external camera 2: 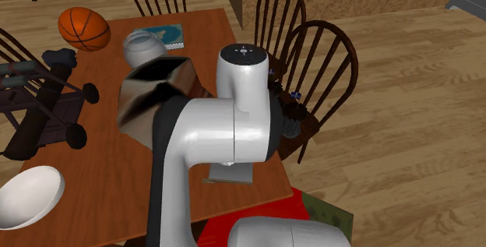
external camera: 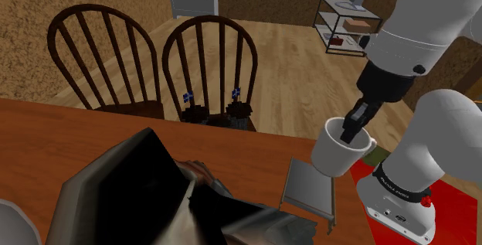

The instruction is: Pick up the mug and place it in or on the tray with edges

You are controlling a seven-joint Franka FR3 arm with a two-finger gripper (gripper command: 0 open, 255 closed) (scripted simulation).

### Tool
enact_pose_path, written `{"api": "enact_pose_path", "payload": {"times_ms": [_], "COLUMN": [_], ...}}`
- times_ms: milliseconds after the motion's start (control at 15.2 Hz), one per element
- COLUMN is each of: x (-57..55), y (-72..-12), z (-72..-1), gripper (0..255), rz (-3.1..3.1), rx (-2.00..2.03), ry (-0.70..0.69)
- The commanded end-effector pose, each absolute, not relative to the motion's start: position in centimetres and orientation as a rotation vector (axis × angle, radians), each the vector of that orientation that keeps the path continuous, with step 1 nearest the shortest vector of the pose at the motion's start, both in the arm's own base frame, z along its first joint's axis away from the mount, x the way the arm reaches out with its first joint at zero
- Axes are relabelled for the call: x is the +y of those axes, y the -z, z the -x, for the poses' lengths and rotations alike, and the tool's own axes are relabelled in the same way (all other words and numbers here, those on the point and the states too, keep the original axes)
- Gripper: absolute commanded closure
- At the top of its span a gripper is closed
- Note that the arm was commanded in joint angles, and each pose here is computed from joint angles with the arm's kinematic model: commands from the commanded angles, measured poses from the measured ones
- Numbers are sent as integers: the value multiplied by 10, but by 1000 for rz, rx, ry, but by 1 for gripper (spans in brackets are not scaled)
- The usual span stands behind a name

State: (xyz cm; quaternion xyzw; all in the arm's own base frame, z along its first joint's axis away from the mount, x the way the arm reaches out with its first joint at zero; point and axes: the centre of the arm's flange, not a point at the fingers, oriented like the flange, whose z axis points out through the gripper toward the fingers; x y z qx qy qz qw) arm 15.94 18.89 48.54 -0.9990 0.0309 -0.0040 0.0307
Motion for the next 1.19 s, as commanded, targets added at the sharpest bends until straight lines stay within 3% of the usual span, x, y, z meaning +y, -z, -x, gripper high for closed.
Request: {"api": "enact_pose_path", "payload": {"times_ms": [0, 1122], "x": [189, 189], "y": [-476, -399], "z": [-157, -157], "gripper": [255, 255], "rz": [3078, 3078], "rx": [95, 95], "ry": [12, 12]}}
